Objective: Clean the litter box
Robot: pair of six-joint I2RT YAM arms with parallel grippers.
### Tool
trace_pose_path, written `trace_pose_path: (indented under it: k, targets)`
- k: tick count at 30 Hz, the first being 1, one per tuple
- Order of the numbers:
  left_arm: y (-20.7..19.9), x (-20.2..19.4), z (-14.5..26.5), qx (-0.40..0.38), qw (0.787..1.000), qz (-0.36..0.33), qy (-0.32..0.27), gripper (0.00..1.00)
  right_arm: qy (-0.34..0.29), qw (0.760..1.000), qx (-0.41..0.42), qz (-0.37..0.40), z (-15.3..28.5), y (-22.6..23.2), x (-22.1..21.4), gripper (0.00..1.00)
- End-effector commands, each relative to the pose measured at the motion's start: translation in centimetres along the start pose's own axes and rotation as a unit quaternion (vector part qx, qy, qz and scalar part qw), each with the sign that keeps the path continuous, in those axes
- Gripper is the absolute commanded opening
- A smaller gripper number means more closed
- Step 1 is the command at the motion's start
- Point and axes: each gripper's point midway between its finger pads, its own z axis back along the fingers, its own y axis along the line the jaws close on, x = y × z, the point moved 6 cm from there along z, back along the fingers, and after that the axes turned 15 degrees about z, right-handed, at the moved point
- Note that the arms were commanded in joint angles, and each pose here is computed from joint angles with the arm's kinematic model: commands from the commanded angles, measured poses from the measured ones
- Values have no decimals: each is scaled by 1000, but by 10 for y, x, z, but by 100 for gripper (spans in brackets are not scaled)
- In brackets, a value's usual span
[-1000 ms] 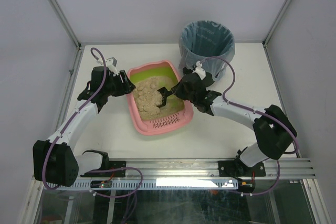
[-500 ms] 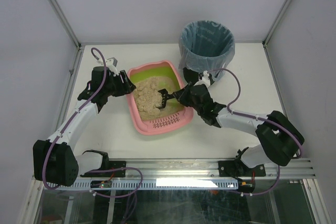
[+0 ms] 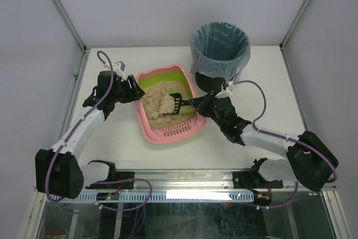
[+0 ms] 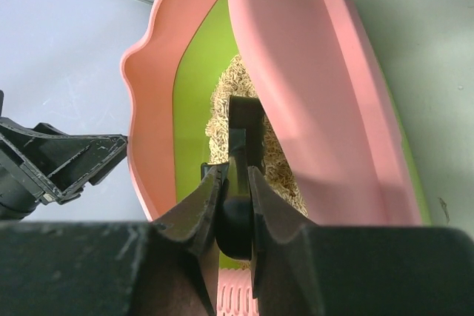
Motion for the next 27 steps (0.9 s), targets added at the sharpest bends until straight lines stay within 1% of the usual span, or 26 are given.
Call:
trace_pose_path:
  k: [1, 4, 8, 10, 12, 14, 16, 17, 20, 21, 23, 24, 26, 27]
  targets:
    - [-12, 16, 4, -24, 999, -9, -24, 54, -90, 990, 77, -72, 11, 33, 43, 0]
    - [-12, 15, 3, -24, 999, -9, -22, 54, -94, 990, 81, -73, 15, 32, 47, 0]
    - [-11, 15, 3, -24, 999, -9, -22, 54, -117, 987, 67, -86, 20, 21, 59, 0]
    - [-11, 15, 3, -23, 999, -9, -23, 54, -112, 986, 84, -91, 21, 27, 60, 0]
    - [-12, 16, 2, -23, 999, -8, -21, 54, -95, 987, 110, -75, 19, 37, 59, 0]
    - [-12, 16, 2, -24, 999, -8, -21, 54, -111, 987, 87, -70, 23, 27, 63, 0]
    - [-12, 16, 3, -23, 999, -9, -24, 54, -131, 986, 58, -91, 28, 10, 70, 0]
    - [-11, 16, 4, -22, 999, -9, -26, 54, -131, 985, 65, -96, 29, 11, 72, 0]
    - [-11, 18, 5, -19, 999, -9, -31, 54, -96, 986, 117, -68, 24, 33, 68, 0]
    - [-13, 19, 5, -21, 999, -10, -32, 54, -104, 986, 110, -69, 25, 30, 71, 0]
    - [-13, 19, 5, -22, 999, -10, -31, 54, -131, 984, 65, -99, 30, 9, 78, 0]
    - [-12, 17, 5, -22, 999, -10, -31, 54, -132, 984, 70, -99, 30, 9, 79, 0]
    - [-10, 17, 6, -19, 999, -9, -33, 54, -91, 987, 116, -72, 24, 30, 73, 0]
    - [-11, 17, 6, -20, 999, -10, -33, 54, -82, 986, 128, -63, 21, 38, 70, 0]
